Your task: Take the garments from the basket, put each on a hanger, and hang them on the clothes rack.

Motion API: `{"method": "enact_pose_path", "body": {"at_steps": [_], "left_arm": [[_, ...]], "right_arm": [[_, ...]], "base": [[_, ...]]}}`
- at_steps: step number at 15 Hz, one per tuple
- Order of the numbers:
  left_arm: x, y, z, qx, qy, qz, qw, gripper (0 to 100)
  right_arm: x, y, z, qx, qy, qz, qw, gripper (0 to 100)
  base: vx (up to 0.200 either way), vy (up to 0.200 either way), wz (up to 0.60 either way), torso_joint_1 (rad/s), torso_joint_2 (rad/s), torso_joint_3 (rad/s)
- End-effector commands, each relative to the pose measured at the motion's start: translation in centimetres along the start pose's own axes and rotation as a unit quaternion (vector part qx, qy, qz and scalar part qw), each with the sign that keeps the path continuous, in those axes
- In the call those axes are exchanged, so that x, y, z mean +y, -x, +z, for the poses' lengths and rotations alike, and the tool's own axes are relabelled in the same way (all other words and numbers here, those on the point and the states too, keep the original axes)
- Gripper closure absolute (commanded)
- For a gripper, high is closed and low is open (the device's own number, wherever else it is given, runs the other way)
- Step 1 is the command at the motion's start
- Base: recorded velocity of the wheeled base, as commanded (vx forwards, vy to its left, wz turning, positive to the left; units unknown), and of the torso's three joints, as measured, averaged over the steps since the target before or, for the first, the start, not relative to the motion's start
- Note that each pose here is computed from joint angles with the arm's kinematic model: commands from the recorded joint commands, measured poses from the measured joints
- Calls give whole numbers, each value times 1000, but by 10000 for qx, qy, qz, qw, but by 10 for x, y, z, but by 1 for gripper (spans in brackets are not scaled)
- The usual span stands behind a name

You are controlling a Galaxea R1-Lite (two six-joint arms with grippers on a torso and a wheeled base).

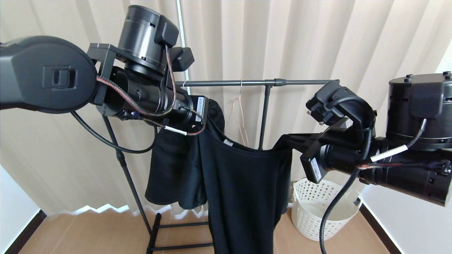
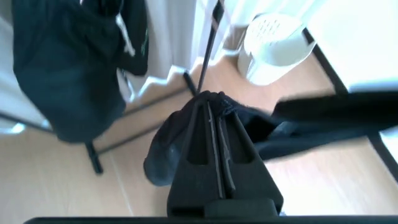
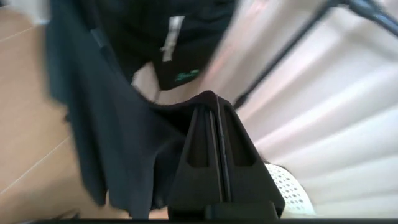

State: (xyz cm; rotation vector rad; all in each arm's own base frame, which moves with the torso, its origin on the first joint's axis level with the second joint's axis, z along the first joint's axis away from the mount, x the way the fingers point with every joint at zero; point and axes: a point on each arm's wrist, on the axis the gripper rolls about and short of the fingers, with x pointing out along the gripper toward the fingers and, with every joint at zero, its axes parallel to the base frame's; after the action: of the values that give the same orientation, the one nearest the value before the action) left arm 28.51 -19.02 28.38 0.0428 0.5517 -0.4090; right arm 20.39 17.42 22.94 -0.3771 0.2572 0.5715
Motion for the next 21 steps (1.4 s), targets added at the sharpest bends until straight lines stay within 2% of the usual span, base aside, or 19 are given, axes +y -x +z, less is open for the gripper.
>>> {"method": "enact_pose_path", "body": {"at_steps": [1, 3, 5, 6, 7, 9, 10, 13, 15, 17, 19, 21], "left_arm": [[-1, -7, 8, -96, -6, -19, 10000, 100], [-3, -10, 8, -56, -20, -284, 9996, 100], [-6, -13, 18, -197, -24, -569, 9982, 100], [-6, -13, 18, -197, -24, -569, 9982, 100], [-10, -16, 28, -368, -64, -636, 9973, 100], [-14, -19, 27, -355, -87, -683, 9970, 100], [-15, -21, 26, -337, -93, -702, 9969, 100], [-16, -24, 25, -305, -95, -711, 9970, 100], [-16, -23, 25, -298, -96, -702, 9970, 100], [-14, -22, 17, -145, -104, -641, 9978, 100], [-11, -20, 7, 36, -147, -574, 9982, 100], [-8, -15, 1, 120, -257, -386, 9989, 100]], "right_arm": [[22, 11, 6, -108, 109, 499, 9986, 100], [38, 10, 8, -113, -127, 767, 9969, 100], [52, 7, 18, -176, -612, 998, 9930, 100], [52, 7, 18, -176, -612, 998, 9930, 100], [69, 0, 26, -195, -1096, 1225, 9862, 100], [83, -4, 34, -194, -1584, 1413, 9770, 100], [91, -9, 36, -148, -1801, 1495, 9721, 100], [97, -19, 41, -209, -2167, 1478, 9648, 100], [97, -20, 39, -163, -2130, 1458, 9660, 100], [84, -24, 29, -31, -1620, 1127, 9803, 100], [61, -32, 15, 196, -1000, 530, 9934, 100], [33, -43, 3, 414, -567, -94, 9975, 100]], "base": [[0, 0, 0, 0, 0, 0], [0, 0, 0, 0, 0, 0], [0, 0, 0, 0, 0, 0], [0, 0, 0, 0, 0, 0], [0, 0, 0, 0, 0, 0], [0, 0, 0, 0, 0, 0], [0, 0, 0, 0, 0, 0], [0, 0, 0, 0, 0, 0], [0, 0, 0, 0, 0, 0], [0, 0, 0, 0, 0, 0], [0, 0, 0, 0, 0, 0], [0, 0, 0, 0, 0, 0]]}}
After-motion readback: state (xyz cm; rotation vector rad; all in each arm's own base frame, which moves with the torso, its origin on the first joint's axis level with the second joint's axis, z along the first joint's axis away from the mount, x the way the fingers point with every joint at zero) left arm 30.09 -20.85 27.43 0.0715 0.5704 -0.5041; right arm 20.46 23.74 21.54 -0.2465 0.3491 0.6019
